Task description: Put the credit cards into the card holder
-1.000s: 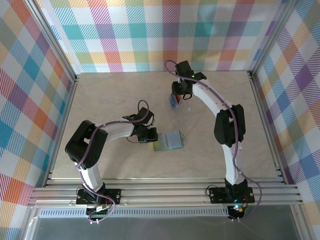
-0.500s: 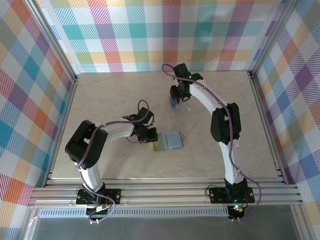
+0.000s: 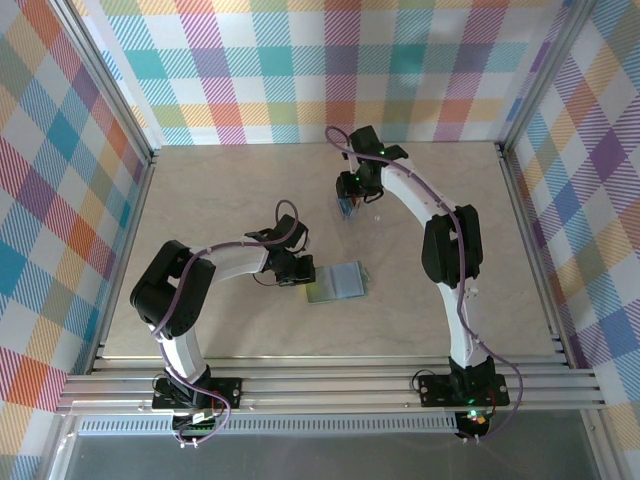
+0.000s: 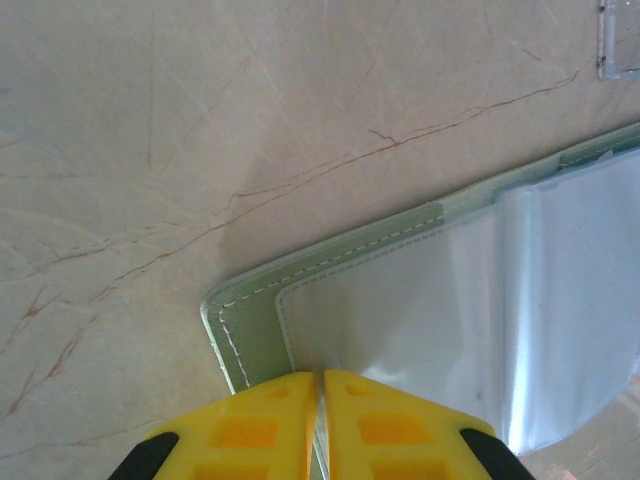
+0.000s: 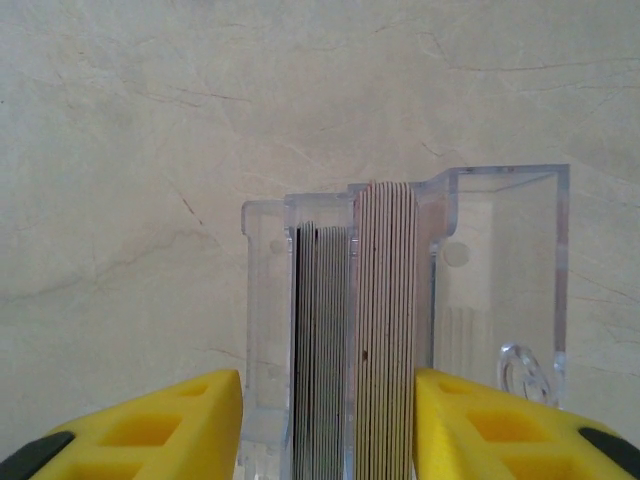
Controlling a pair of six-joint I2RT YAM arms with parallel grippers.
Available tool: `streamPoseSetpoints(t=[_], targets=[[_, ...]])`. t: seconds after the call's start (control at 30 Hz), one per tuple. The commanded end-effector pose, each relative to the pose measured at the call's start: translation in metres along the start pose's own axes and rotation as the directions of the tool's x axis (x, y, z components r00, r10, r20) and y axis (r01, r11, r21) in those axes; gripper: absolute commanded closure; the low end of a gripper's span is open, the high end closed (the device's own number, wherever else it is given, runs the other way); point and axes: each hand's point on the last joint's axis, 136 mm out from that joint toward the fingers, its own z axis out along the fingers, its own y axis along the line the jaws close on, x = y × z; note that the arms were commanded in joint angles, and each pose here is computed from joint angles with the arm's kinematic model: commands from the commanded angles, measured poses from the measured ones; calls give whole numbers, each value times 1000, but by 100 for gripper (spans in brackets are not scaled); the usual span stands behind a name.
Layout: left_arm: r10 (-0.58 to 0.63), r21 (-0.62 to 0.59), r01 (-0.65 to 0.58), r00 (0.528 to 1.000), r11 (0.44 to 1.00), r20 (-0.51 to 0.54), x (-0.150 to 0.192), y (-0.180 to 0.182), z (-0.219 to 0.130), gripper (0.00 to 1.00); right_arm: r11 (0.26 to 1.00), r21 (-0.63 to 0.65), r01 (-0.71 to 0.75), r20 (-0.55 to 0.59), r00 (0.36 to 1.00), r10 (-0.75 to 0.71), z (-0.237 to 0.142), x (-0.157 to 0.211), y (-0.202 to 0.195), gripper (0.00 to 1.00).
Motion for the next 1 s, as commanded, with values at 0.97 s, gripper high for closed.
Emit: streamPoseSetpoints(t=[0.97], targets=[[5, -30, -6, 999, 1000, -46, 12, 7, 6, 88, 986, -145, -83, -11, 997, 83, -16, -11, -1, 75]])
